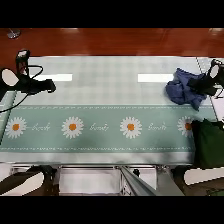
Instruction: Fold the shirts.
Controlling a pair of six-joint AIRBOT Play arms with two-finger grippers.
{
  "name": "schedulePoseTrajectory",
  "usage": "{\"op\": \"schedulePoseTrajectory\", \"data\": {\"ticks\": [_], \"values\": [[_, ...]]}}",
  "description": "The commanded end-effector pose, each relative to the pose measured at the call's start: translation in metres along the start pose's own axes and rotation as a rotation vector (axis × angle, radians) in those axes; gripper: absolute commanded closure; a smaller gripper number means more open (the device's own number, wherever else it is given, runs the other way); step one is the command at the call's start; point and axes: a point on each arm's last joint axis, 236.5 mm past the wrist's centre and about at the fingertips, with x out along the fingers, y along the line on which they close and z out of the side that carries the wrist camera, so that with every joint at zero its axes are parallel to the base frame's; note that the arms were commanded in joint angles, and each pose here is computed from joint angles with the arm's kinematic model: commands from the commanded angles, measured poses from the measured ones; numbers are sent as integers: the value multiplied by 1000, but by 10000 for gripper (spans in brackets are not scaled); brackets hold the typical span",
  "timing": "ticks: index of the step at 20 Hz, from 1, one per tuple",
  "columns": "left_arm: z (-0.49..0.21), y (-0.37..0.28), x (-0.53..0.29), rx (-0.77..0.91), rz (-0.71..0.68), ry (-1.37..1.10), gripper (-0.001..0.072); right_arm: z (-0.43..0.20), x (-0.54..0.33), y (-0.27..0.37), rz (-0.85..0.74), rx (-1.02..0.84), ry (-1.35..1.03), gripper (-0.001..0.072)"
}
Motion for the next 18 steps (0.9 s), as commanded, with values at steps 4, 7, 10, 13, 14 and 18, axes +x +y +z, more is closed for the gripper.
{"op": "schedulePoseTrajectory", "data": {"ticks": [4,7,10,13,14,18], "values": [[-4,38,-52,-73,64,96,6,20,-96,97,432,-130,11,690],[-1,19,-100,-109,-11,-11,6,70,-221,111,503,-174,-339,690],[-26,-36,-136,-100,-186,-125,6,76,-340,119,567,-244,-644,690],[-72,-71,-148,-48,-281,-138,6,63,-428,123,625,-292,-849,690],[-87,-79,-149,-30,-306,-127,6,56,-452,123,634,-315,-892,690],[-117,-98,-142,-5,-354,-73,6,18,-549,128,670,-438,-1053,690]]}}
